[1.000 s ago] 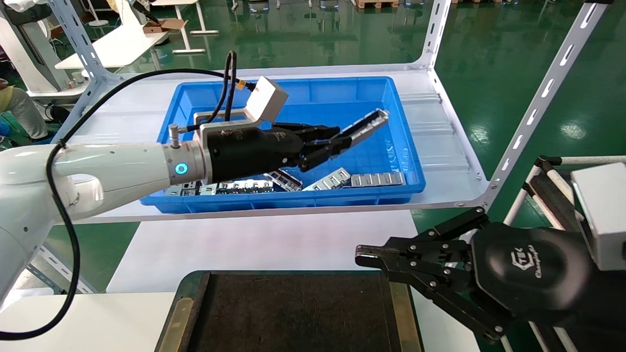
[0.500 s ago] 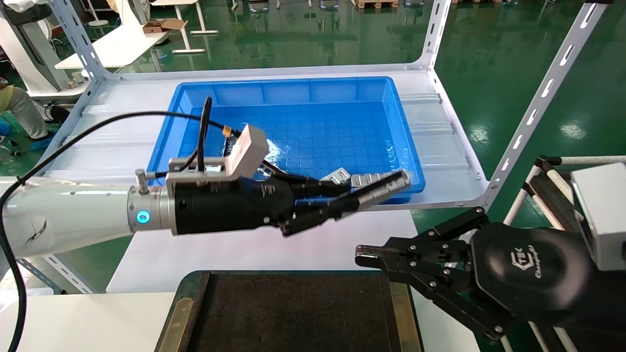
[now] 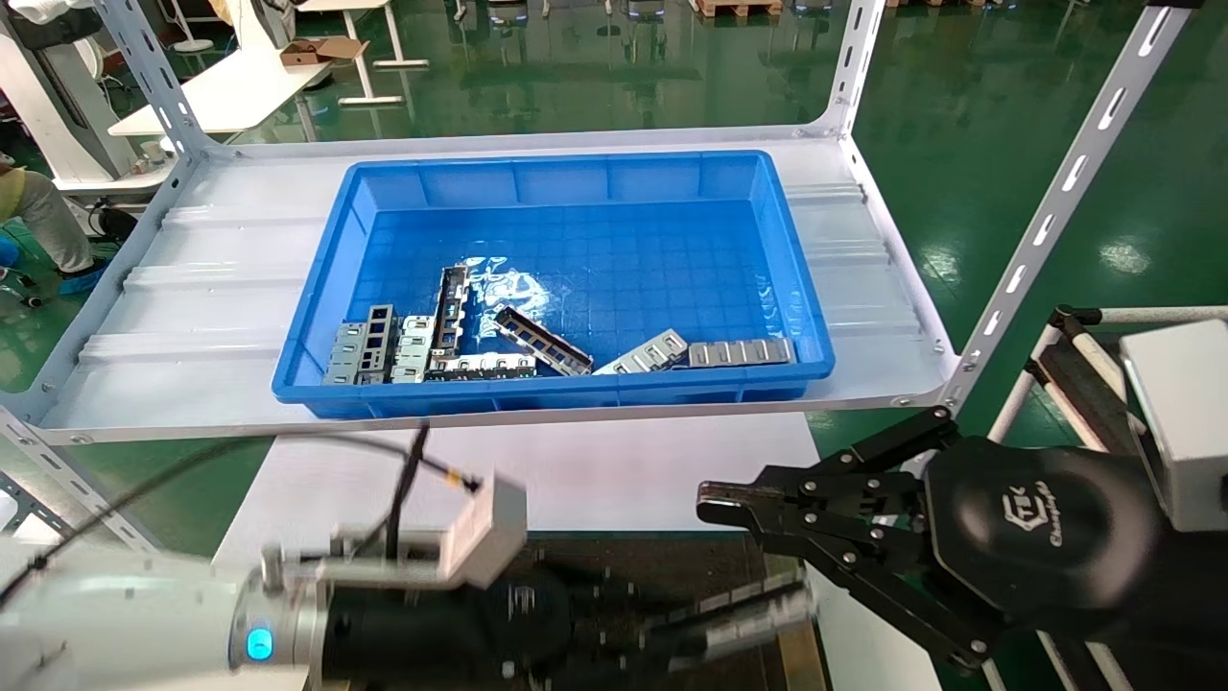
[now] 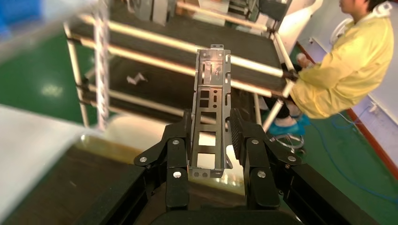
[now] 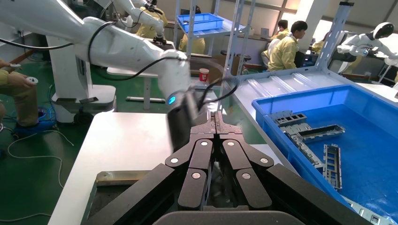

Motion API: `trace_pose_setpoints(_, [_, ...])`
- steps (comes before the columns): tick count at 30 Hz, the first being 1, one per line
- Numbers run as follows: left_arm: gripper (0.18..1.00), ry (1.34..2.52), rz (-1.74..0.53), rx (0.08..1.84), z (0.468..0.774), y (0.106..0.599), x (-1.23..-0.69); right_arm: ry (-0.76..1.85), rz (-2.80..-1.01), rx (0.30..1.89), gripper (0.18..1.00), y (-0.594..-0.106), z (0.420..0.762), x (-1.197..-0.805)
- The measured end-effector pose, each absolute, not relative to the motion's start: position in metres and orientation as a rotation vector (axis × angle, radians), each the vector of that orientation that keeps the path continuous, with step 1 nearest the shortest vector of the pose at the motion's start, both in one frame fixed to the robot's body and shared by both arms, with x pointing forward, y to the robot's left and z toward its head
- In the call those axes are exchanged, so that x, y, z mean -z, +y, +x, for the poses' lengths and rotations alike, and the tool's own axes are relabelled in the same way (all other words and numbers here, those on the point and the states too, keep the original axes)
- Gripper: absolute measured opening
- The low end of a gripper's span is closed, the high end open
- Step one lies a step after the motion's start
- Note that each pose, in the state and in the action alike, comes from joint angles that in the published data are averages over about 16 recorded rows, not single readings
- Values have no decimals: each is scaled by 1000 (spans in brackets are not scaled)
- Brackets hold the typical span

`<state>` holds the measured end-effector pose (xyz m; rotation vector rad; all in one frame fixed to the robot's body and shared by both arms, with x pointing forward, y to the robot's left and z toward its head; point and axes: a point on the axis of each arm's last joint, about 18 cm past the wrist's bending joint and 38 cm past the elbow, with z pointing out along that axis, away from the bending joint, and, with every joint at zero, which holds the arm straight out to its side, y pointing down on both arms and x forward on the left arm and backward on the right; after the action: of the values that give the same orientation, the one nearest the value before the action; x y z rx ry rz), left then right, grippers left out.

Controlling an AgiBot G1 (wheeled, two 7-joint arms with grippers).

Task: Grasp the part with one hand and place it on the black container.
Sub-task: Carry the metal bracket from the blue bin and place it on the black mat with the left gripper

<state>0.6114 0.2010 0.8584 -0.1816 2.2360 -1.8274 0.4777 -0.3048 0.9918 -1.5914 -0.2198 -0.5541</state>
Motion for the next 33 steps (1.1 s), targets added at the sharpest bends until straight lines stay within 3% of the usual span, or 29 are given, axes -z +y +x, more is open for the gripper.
trace_pose_setpoints(10, [354, 2172, -581, 1747, 610, 199, -786, -220, -1591, 554, 191, -305, 478, -992])
trace_pose_setpoints(33, [354, 1718, -1201, 1697, 633, 154, -715, -220, -1591, 554, 191, -305, 478, -992])
